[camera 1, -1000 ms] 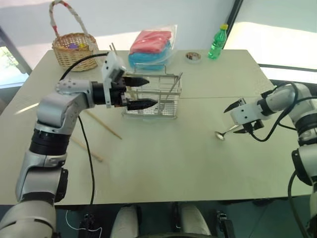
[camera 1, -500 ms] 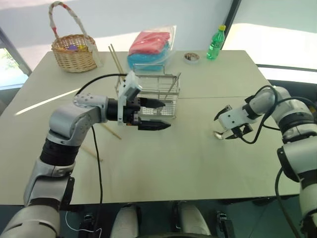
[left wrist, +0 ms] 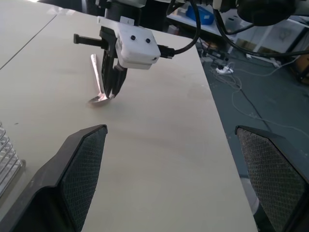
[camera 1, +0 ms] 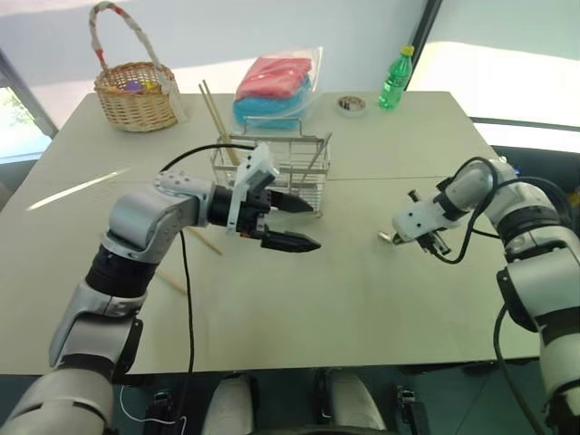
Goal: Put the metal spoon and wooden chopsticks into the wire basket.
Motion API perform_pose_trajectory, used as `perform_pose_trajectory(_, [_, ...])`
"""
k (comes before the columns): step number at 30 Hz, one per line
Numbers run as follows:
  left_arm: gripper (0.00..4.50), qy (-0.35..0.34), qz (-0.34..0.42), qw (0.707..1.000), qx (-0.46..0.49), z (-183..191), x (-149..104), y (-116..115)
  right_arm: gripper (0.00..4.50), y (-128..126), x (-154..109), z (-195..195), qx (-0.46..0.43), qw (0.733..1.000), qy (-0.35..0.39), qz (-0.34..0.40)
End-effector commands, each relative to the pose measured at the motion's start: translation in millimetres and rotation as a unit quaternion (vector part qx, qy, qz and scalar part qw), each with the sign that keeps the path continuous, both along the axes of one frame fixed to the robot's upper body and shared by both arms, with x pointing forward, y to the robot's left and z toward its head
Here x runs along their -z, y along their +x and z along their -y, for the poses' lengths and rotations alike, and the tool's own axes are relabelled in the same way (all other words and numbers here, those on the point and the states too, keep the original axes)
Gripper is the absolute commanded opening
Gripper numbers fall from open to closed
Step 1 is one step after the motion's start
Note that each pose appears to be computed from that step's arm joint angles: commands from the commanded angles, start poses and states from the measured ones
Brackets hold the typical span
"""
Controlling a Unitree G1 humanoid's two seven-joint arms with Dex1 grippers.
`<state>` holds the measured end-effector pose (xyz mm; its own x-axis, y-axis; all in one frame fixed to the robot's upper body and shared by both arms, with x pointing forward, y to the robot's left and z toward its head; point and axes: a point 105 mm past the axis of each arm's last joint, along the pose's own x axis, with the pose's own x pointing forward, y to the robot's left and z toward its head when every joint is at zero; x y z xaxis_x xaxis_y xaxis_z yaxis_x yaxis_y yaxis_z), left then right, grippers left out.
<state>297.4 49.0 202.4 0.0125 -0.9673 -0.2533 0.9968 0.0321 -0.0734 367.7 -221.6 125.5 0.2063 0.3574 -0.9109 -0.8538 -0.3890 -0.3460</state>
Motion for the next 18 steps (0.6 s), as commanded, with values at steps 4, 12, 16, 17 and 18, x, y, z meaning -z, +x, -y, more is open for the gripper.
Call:
perform_pose_trajectory(4, [4.50,-0.013,0.028,1.000,0.005,2.4,-15.0,1.6,0.06,-2.2,1.4,-0.3,-0.001,1.000,0.012,-0.002])
perform_pose_trajectory(12, [4.50,-0.017,0.031,0.999,0.003,3.1,-16.2,3.6,0.06,-3.0,-0.8,3.2,0.000,1.000,0.012,0.002])
perform_pose_trajectory(16, [4.50,-0.019,0.031,0.999,0.002,2.9,-16.4,4.2,0.06,-2.4,-4.1,1.6,0.003,1.000,0.027,0.004])
perform_pose_trajectory(17, [4.50,-0.019,0.031,0.999,0.002,2.8,-16.4,4.2,0.06,-2.4,-5.1,1.2,0.006,0.999,0.032,0.000])
perform_pose_trajectory(18, [4.50,-0.018,0.032,0.999,0.002,2.8,-16.4,4.3,0.06,-2.1,-5.6,0.7,0.008,0.999,0.036,0.001])
